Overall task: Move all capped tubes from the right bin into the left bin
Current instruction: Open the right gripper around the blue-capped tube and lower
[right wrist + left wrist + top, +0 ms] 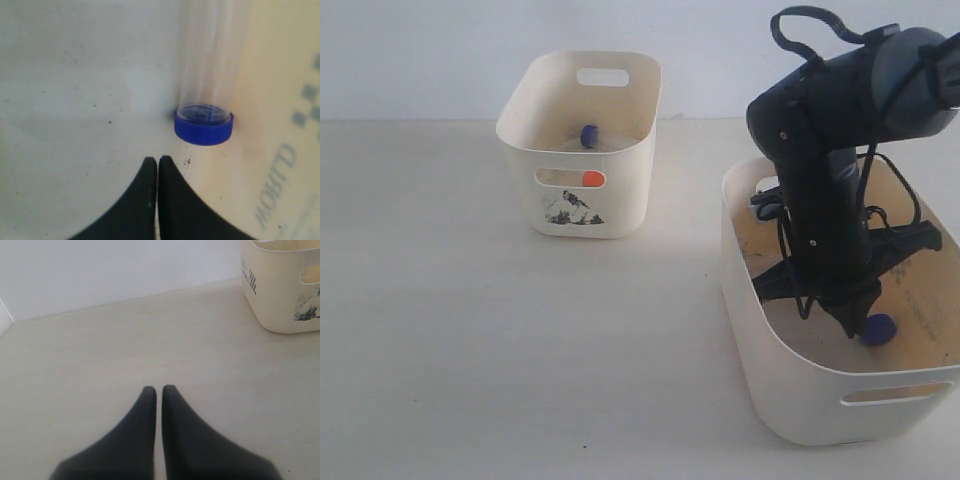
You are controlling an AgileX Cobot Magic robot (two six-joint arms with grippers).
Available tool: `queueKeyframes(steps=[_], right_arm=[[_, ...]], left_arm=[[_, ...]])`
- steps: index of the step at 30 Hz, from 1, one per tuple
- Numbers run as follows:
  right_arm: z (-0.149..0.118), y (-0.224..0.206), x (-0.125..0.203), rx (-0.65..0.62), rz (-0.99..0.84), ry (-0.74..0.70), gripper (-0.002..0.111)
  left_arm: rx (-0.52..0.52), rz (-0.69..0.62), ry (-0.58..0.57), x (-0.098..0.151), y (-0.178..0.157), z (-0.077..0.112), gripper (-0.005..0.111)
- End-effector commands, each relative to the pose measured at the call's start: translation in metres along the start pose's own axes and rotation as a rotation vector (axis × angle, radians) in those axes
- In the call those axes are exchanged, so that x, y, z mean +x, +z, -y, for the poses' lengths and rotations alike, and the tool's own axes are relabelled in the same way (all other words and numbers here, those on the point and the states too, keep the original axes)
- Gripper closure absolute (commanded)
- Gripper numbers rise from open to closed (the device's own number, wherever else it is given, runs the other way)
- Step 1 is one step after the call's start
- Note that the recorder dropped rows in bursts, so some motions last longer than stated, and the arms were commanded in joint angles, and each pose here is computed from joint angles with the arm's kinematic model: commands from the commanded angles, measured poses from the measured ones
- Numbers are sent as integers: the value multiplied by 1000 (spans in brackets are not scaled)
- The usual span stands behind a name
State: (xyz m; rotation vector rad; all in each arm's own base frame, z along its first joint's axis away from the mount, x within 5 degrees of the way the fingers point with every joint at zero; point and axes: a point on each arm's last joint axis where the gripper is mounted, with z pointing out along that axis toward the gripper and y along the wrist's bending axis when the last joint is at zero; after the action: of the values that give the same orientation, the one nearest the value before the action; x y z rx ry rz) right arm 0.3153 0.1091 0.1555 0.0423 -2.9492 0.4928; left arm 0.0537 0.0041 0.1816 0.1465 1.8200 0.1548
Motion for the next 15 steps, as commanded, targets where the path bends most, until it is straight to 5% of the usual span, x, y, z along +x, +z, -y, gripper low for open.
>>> queueKeyframes(steps=[1,7,15], right_arm=[[0,4,-1,21,-3,-19,109],[3,4,-3,51,12,-28,103],[3,4,-3,60,17,-35,36]], left_arm=[[2,7,-12,-1,0,0,102],[2,7,-12,-1,0,0,102],[2,7,-12,-1,0,0,102]])
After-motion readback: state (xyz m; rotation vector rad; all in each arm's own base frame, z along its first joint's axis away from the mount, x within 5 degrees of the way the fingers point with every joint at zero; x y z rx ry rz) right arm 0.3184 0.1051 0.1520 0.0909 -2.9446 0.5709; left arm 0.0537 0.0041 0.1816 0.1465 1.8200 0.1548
